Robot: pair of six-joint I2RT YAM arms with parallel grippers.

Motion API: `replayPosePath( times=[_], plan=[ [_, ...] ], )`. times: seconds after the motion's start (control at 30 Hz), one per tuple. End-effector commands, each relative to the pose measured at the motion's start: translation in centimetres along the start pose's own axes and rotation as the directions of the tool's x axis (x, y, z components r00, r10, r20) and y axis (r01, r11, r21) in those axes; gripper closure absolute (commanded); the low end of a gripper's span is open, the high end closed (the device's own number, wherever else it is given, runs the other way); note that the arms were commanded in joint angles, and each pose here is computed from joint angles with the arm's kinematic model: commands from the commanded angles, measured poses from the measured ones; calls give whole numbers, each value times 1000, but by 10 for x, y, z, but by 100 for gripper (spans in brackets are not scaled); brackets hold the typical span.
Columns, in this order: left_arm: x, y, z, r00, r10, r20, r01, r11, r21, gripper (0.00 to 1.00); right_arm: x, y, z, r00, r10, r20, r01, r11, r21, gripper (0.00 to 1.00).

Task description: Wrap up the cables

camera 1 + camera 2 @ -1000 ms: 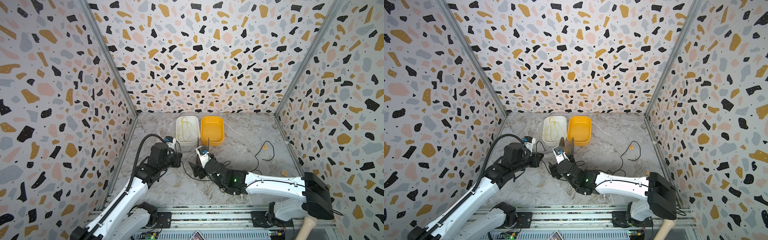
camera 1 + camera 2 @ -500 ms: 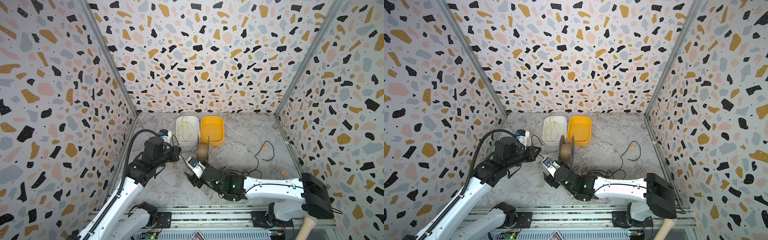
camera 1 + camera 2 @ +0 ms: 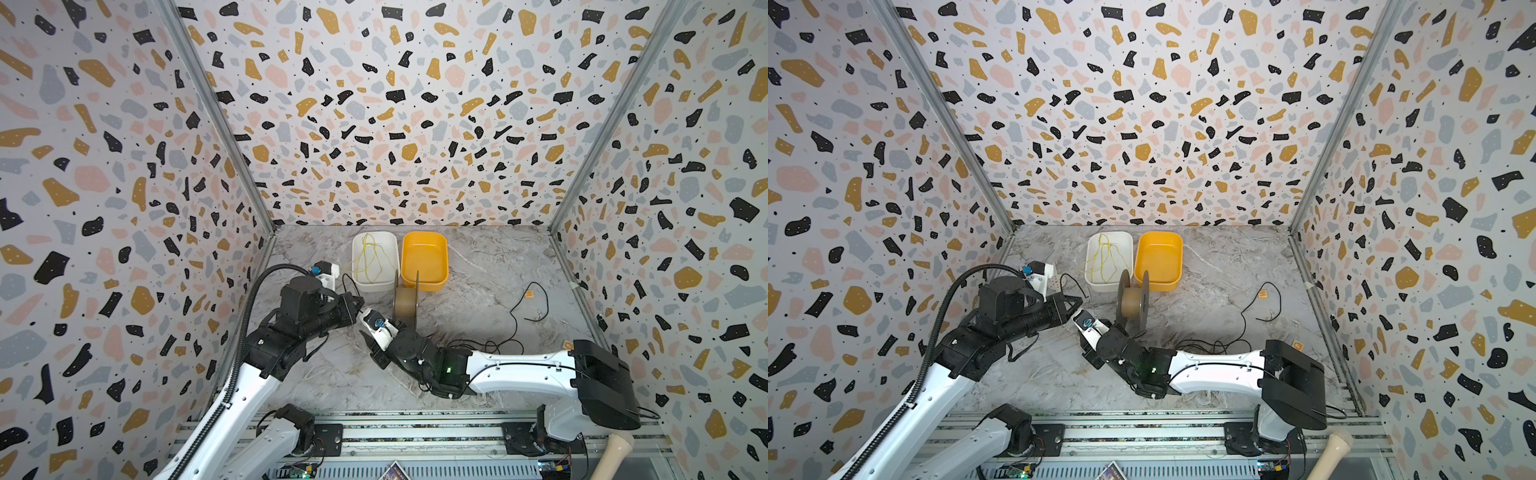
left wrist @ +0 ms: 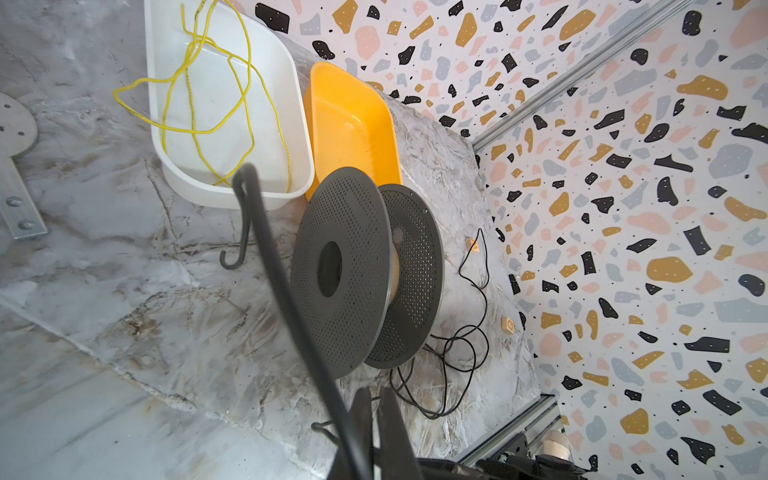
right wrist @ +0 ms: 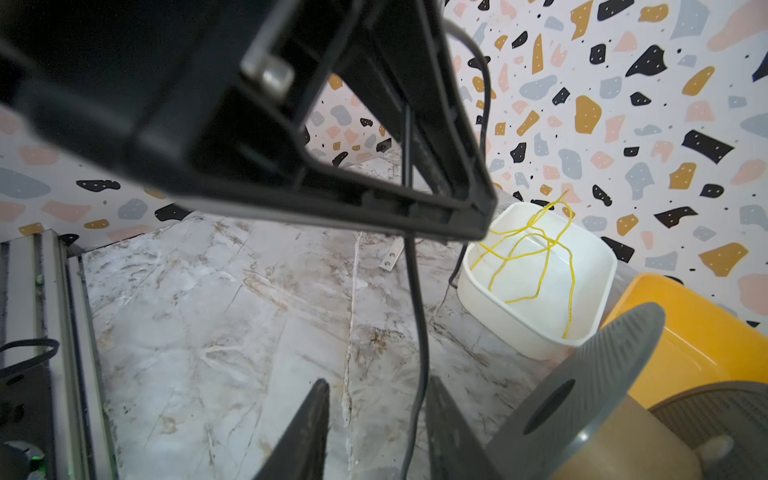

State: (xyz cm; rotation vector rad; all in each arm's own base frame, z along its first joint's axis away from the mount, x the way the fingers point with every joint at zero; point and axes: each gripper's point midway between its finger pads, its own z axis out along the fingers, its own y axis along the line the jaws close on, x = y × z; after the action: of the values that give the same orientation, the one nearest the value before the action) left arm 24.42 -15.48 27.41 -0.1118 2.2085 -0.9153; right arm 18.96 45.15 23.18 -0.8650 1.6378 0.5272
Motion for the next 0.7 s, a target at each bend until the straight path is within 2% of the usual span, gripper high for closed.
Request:
replayPosePath(
  times=[0.0,0.13,0.37,0.5,0.6,0.63,0.67],
  plan=[
    [-3,-8,-6,1000,-16,15,16,999,37,100,-32,-7,1,996,39,85,-41,999,29,67],
    [-3,-7,-7,1000,-16,16,16,999,33,100,-31,-14,5,995,52,88,-56,997,47,73],
    [0,-5,-6,1000,-15,4,15,1000,24,100,-30,-20,10,993,64,94,-71,995,70,75],
    [1,-5,-6,1000,-5,-3,5,1000,20,100,-32,-18,14,994,60,88,-66,996,65,97],
    [1,-3,-4,1000,1,-6,-1,1000,16,100,-35,-18,14,996,53,78,-59,996,67,100],
    [0,-3,-4,1000,7,-5,-7,1000,14,98,-36,-19,13,996,52,76,-58,996,69,100],
    [0,-4,-4,1000,13,-7,-13,1000,14,90,-38,-20,11,996,52,76,-58,996,69,100]
  ],
)
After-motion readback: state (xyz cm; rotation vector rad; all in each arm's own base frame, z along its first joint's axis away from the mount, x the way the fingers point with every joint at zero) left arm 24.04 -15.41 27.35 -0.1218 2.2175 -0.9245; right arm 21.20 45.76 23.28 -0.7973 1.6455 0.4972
